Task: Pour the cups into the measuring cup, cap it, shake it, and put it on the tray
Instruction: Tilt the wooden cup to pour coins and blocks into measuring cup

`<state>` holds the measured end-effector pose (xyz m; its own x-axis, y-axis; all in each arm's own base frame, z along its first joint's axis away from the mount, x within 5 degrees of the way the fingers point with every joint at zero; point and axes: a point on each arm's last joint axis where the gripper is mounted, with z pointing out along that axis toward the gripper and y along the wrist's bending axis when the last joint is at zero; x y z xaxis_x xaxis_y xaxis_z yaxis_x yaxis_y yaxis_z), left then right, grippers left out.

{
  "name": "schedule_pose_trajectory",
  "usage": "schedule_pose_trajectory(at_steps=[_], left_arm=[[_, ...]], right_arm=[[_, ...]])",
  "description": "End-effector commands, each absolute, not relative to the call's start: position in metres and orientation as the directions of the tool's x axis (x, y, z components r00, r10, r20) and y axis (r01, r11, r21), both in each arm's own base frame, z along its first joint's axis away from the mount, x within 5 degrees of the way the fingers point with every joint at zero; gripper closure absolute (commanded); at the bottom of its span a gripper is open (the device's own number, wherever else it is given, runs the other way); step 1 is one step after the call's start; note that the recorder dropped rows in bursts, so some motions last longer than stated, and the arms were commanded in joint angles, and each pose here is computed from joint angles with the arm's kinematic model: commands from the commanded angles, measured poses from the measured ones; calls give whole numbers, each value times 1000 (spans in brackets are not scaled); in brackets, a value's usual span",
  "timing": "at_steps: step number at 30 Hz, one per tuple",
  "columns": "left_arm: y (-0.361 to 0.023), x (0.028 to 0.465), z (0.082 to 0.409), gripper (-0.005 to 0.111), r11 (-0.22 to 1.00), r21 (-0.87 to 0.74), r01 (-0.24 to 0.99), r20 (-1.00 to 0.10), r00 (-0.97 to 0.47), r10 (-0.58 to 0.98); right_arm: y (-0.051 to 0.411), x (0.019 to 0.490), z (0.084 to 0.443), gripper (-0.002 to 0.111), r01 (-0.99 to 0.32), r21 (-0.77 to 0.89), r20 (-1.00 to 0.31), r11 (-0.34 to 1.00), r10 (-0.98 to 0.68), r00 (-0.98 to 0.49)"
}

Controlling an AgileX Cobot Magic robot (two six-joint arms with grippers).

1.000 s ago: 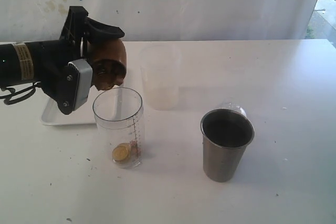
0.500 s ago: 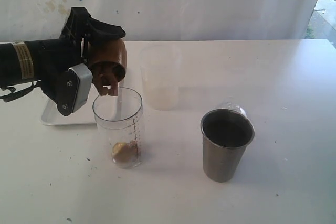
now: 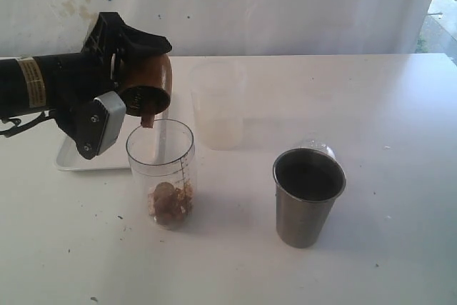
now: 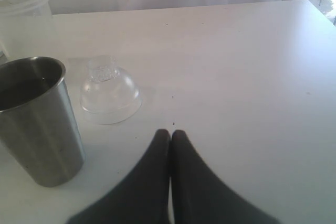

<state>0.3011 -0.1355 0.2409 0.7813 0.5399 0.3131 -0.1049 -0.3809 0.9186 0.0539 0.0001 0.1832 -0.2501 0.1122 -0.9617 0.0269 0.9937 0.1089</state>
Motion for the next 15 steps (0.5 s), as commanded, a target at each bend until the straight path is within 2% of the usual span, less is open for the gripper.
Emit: schedule_pose_trajectory(at_steps=[1,8,10,13,15], left_arm=[[-137,301,249,107,-348,930,-120,308,773,555],[-141,297,255,107,-281,946,-162,293,799,526],[-140,297,253,107,-314,935,-167,316,795,518],[-140,297,248,107,-399,889,-225,408,786,464],[-141,295,248,107,-406,879,-250,427,791,438]], right_arm=[[0,54,183,108,27,106,-963,994,109,-245],[0,54,183,108,27,106,-963,994,109,-245],[0,54,183,108,27,106,-963,994,109,-245],[0,54,183,108,27,106,-963,994,109,-245],[0,54,183,108,27,106,-963,994,109,-245]])
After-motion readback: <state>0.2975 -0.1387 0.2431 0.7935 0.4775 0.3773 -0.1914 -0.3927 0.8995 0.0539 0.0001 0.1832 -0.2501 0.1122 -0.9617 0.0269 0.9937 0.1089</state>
